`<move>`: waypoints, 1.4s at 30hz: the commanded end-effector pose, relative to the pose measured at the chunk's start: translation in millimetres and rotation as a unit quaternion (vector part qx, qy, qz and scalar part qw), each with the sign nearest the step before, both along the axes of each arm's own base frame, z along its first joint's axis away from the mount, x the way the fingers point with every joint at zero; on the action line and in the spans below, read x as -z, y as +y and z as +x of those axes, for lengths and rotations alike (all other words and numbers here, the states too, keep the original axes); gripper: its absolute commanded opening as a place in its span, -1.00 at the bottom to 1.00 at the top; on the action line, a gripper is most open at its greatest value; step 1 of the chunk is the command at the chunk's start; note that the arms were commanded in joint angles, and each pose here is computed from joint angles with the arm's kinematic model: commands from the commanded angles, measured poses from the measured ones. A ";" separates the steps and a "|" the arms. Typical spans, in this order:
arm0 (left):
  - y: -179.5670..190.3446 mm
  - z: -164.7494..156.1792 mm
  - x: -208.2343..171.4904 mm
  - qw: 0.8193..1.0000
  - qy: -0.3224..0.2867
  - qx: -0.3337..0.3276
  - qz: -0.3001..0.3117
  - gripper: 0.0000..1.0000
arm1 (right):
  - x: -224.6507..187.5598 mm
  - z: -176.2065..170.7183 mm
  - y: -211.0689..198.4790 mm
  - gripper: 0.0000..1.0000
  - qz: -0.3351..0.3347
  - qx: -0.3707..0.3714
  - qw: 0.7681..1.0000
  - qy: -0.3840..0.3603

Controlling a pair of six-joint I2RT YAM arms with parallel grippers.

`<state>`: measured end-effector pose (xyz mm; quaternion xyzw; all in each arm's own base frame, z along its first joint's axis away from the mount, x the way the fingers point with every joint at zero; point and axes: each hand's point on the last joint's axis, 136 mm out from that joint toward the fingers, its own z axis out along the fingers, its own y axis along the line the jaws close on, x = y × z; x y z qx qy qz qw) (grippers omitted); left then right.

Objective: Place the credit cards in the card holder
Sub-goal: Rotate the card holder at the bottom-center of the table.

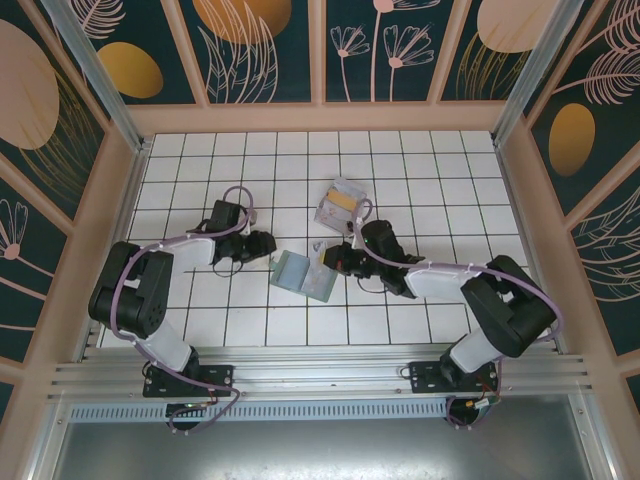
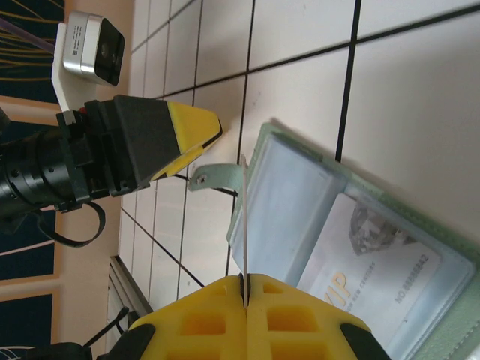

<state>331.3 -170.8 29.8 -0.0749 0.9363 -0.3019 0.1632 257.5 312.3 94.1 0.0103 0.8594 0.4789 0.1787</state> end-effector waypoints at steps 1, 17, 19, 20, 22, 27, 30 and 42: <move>-1.7 -12.9 -3.8 1.000 0.004 0.012 -0.017 -0.17 | 14.4 -1.8 1.0 -1.00 -0.005 0.016 1.000 0.015; -16.9 -23.5 2.5 0.997 0.025 0.031 -0.069 -0.10 | 43.0 -12.3 4.1 -1.00 -0.005 0.029 0.998 0.053; -16.7 -24.0 3.2 0.997 0.026 0.031 -0.068 -0.10 | 45.9 -12.8 5.7 -1.00 -0.001 0.030 0.998 0.058; -16.9 -23.7 2.7 0.997 0.025 0.031 -0.070 -0.09 | 46.3 -12.8 6.3 -1.00 0.001 0.030 0.998 0.059; -17.9 -22.3 1.0 0.997 0.024 0.030 -0.073 -0.08 | 49.0 -12.9 6.0 -1.00 0.002 0.032 0.998 0.063; -23.1 -23.5 -4.2 0.995 0.024 0.039 -0.084 -0.03 | 51.0 -14.4 3.3 -1.00 -0.003 0.036 0.997 0.064; -24.0 -25.1 -4.1 0.995 0.025 0.042 -0.084 -0.02 | 51.8 -15.6 3.2 -1.00 0.000 0.036 0.997 0.069; -35.7 -35.0 0.2 0.993 0.035 0.058 -0.091 -0.29 | 50.6 -16.3 13.3 -1.00 0.028 0.025 0.996 0.078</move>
